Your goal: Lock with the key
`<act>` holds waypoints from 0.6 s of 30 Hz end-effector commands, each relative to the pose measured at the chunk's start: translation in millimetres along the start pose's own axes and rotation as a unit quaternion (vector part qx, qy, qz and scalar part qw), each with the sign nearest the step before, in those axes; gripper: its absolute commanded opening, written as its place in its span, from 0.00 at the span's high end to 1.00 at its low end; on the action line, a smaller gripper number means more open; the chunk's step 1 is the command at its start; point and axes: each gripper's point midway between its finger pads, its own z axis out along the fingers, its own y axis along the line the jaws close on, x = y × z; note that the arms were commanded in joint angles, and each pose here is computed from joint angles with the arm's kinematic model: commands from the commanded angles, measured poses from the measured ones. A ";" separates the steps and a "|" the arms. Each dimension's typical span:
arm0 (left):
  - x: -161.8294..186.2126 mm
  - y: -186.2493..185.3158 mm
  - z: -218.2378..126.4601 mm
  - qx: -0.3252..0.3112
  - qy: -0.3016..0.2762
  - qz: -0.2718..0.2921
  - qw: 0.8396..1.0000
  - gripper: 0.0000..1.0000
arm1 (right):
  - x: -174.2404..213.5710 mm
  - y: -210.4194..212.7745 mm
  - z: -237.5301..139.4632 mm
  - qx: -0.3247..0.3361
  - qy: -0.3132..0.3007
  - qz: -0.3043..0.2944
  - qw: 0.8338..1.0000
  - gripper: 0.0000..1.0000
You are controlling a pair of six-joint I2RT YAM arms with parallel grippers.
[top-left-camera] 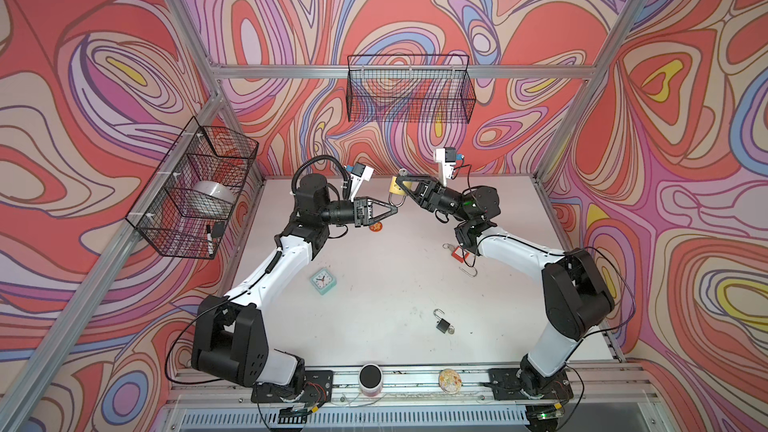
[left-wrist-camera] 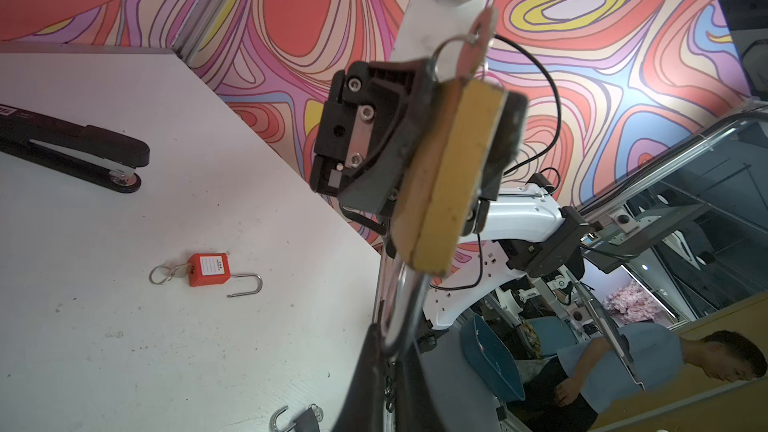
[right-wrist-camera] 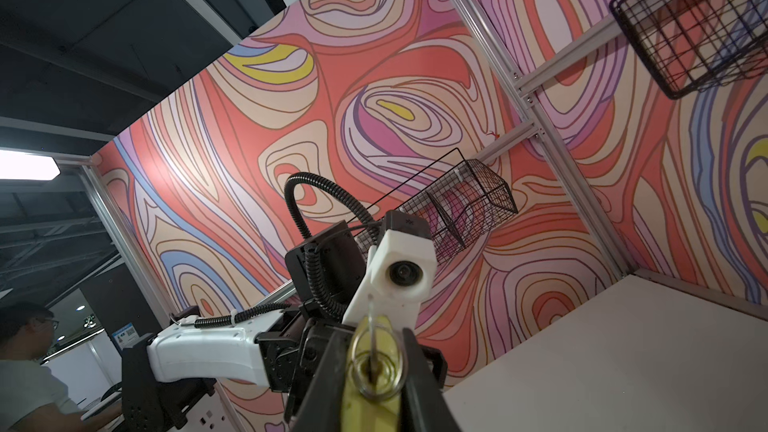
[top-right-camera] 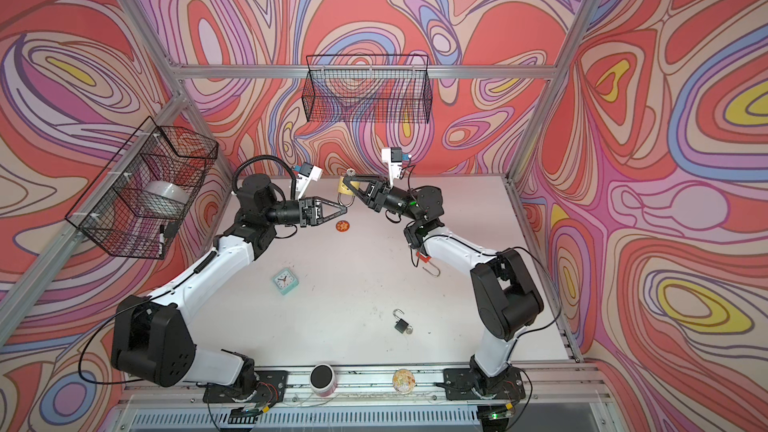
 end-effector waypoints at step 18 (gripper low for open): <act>-70.9 -48.0 -30.0 0.000 -0.110 0.124 0.986 0.99 | 45.9 20.0 -24.2 -0.021 0.114 0.038 0.993 1.00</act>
